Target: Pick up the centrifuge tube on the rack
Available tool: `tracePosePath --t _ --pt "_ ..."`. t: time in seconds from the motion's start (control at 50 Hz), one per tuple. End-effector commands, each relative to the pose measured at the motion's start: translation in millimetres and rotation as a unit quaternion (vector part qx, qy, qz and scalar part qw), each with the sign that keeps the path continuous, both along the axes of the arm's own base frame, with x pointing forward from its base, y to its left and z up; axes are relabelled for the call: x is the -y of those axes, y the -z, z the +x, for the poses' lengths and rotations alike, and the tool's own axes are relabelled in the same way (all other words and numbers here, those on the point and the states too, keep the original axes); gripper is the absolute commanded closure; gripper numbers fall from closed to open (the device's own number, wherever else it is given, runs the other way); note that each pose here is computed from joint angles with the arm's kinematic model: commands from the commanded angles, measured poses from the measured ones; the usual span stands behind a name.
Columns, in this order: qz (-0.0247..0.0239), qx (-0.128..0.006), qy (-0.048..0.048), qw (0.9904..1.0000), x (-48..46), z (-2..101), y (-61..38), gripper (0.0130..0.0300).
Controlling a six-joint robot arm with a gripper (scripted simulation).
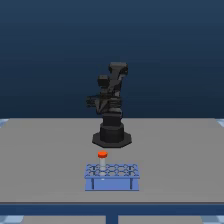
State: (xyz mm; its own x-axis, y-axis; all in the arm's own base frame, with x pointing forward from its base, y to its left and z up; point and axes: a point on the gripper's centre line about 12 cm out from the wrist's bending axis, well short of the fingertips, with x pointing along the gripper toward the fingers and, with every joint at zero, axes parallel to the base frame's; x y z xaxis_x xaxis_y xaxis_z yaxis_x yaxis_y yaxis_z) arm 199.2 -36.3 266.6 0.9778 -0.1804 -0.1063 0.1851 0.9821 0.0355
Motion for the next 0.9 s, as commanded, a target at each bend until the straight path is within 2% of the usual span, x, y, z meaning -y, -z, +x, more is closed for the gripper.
tracePosePath --t 0.02,0.6,0.9 --pt "0.0 0.0 0.0 1.0 0.0 0.0 0.0 0.013" --pt "0.0 -0.001 -0.0006 1.0 0.0 0.6 0.3 0.013" --pt "0.0001 -0.011 -0.0052 0.99992 0.0 5.7 3.2 0.013"
